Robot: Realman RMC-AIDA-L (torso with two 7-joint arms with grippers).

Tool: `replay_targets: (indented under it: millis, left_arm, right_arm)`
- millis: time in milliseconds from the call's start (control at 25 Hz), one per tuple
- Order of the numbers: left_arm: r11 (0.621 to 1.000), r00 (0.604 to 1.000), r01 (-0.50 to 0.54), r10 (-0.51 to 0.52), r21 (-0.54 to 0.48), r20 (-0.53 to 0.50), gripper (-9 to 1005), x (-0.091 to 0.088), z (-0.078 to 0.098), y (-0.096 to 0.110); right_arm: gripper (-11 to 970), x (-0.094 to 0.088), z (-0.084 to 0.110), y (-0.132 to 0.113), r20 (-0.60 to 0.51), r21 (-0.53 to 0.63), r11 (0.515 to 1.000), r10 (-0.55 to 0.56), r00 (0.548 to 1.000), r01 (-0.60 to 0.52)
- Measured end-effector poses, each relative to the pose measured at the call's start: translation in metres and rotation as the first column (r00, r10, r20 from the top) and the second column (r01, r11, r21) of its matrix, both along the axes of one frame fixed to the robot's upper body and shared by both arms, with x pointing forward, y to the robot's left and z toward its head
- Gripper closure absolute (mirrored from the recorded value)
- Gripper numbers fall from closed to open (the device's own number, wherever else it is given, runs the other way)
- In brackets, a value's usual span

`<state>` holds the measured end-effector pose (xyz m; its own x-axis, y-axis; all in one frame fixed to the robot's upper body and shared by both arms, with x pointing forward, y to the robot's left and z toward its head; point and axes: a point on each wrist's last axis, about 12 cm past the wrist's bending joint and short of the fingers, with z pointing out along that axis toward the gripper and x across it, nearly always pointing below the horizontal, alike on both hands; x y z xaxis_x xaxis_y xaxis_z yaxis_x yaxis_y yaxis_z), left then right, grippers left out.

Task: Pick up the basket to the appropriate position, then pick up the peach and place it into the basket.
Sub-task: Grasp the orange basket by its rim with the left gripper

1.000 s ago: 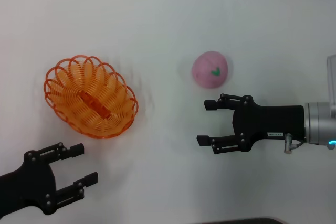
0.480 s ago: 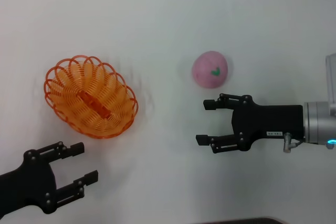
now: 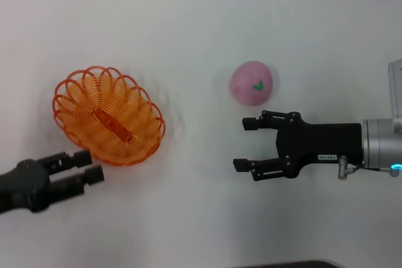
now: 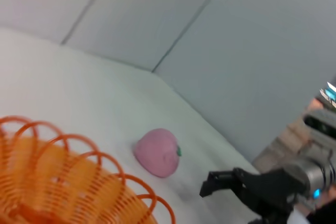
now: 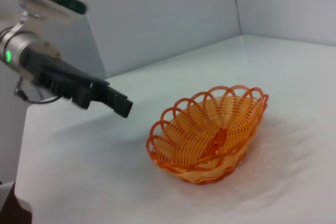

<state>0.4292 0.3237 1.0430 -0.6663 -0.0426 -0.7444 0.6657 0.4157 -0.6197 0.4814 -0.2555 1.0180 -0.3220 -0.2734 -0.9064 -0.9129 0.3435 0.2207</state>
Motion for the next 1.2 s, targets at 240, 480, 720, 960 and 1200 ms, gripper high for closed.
replay_targets:
  millis: [240,480,720,960,1200]
  left_arm:
    - [0.996,0.98,-0.057,0.041,-0.075,-0.195,359,0.021,0.018,0.009]
    - [0.988,0.931,-0.151,0.132,-0.028,-0.342,361,0.043,0.031,0.02]
    - [0.971,0.915,-0.183,0.225,0.154,-0.334,363,0.064,0.043,0.028]
    - [0.902,0.924,-0.174,0.289,0.395,-0.252,363,0.085,0.056,0.015]
    - [0.84,0.961,-0.135,0.239,0.525,-0.136,364,0.101,0.081,-0.005]
  right_arm:
    - [35,0.001,0.001,0.0,-0.002,0.001,1.0,0.005,1.0,-0.005]
    - [34,0.004,0.004,0.001,0.005,0.0,1.0,0.018,1.0,-0.018]
    - [34,0.005,0.005,0.001,-0.005,0.0,1.0,0.017,1.0,-0.017]
    - [35,0.004,0.006,0.0,-0.005,0.004,1.0,0.027,1.0,-0.027]
    - [35,0.004,0.007,-0.001,0.0,-0.008,0.999,0.035,0.999,-0.035]
